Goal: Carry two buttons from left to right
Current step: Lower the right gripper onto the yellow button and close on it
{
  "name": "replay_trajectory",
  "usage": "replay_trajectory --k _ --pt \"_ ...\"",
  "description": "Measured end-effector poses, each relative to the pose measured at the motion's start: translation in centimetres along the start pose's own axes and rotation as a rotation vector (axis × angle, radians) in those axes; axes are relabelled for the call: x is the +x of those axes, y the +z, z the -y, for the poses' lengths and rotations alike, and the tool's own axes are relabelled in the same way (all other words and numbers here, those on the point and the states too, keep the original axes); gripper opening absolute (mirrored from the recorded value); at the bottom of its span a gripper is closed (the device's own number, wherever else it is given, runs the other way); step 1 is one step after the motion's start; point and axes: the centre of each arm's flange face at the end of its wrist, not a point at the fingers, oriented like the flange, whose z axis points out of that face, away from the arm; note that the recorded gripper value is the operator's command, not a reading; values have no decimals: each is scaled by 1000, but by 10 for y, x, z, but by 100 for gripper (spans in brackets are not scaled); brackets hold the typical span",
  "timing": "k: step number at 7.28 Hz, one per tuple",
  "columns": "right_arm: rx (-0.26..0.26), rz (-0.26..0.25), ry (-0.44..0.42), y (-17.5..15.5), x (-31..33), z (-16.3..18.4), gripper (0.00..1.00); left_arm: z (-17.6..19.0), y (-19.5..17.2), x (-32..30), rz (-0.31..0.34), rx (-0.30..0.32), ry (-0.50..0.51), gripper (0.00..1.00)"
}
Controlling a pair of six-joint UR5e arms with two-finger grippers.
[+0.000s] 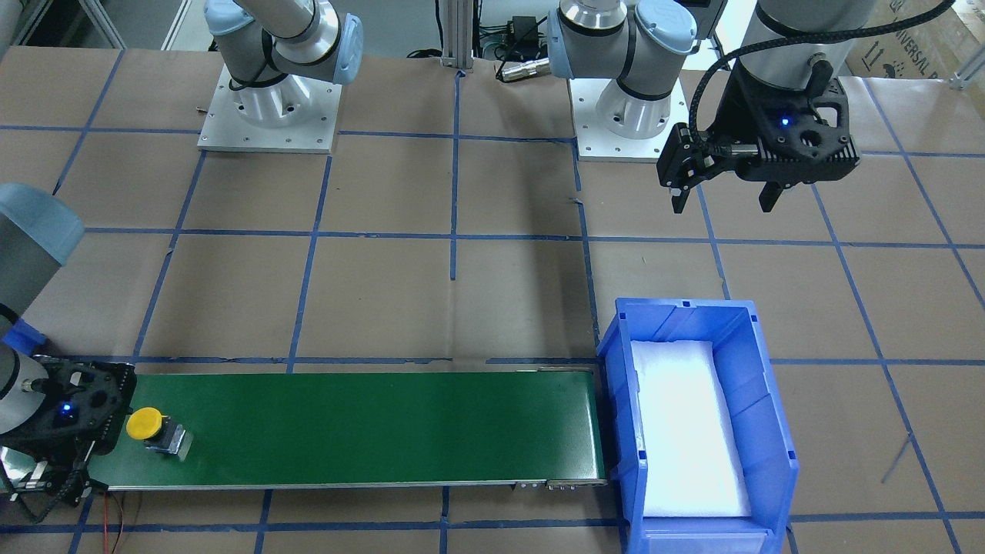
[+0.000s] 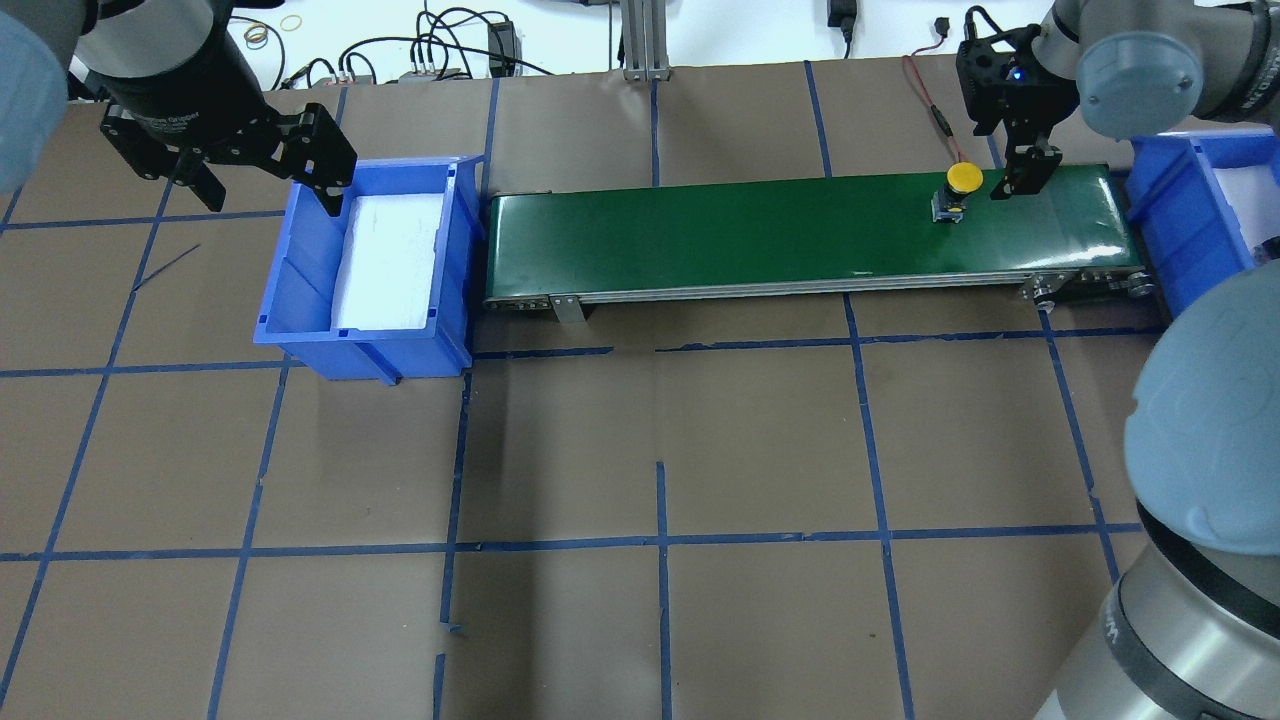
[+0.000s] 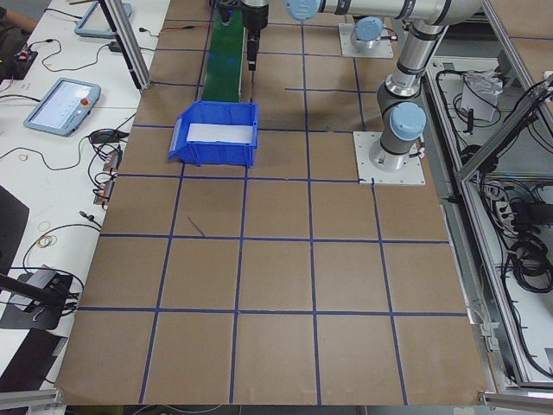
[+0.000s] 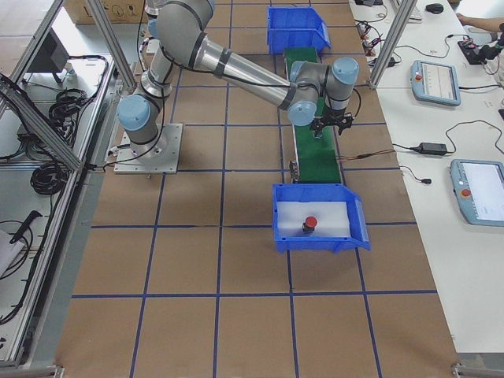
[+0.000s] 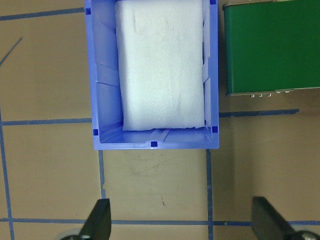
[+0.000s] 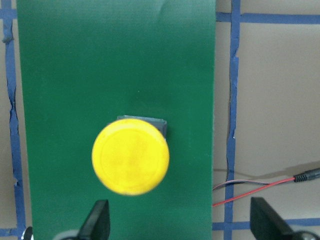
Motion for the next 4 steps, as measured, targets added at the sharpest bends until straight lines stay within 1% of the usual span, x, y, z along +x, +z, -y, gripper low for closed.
replay_trajectory --k 2,4 --pt "-34 26 3 7 -5 9 100 0 0 0 1 0 1 100" --pt "-45 40 2 12 -8 11 100 -1 0 0 1 0 1 100"
